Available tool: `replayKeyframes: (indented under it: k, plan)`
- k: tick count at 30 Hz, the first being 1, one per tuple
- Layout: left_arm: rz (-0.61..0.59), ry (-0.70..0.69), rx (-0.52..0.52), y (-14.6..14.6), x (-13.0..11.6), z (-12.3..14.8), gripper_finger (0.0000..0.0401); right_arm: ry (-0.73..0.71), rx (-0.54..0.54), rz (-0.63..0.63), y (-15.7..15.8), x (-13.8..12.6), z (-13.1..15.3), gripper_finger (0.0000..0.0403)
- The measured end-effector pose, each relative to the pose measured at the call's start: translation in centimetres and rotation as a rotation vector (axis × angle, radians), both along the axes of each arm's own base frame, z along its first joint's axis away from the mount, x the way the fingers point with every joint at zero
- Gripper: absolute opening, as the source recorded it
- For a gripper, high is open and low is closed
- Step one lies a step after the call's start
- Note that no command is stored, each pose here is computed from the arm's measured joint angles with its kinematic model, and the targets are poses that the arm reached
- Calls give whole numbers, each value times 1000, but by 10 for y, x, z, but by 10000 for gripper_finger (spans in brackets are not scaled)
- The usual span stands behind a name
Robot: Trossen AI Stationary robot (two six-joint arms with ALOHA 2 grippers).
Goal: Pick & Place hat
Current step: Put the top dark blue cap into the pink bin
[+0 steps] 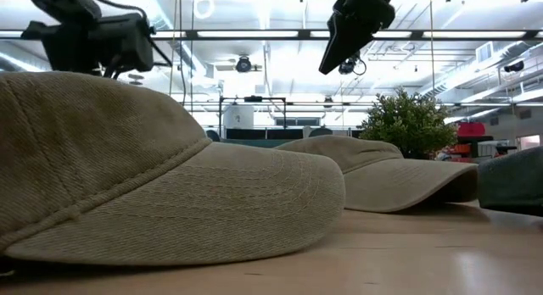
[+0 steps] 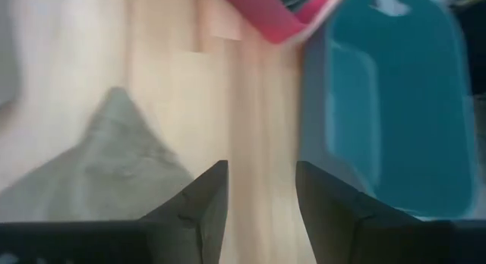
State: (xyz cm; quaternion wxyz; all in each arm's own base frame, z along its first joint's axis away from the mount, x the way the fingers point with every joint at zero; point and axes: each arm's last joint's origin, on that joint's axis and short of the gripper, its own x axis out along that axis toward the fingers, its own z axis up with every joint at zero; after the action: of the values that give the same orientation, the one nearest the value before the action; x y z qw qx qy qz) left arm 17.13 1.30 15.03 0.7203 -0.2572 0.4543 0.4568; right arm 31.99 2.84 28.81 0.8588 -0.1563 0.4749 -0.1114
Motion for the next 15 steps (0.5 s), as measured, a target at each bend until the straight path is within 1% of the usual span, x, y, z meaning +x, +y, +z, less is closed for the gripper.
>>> replayKeyframes:
  k: [4,7,10,12,15]
  plan:
    - [4,3,-18,-1,-2,-4,3,27,67,42,2,-1,-2,159]
    - [-39,5,-12,-2,2,2,3,55,111,69,4,-3,-7,159]
    - [-80,-25,16,-4,11,19,3,115,168,100,5,-8,-19,159]
    - [-109,-21,24,-6,16,34,3,144,201,109,7,-11,-27,159]
    - [-143,-41,33,-11,24,57,3,163,240,54,10,-14,-35,159]
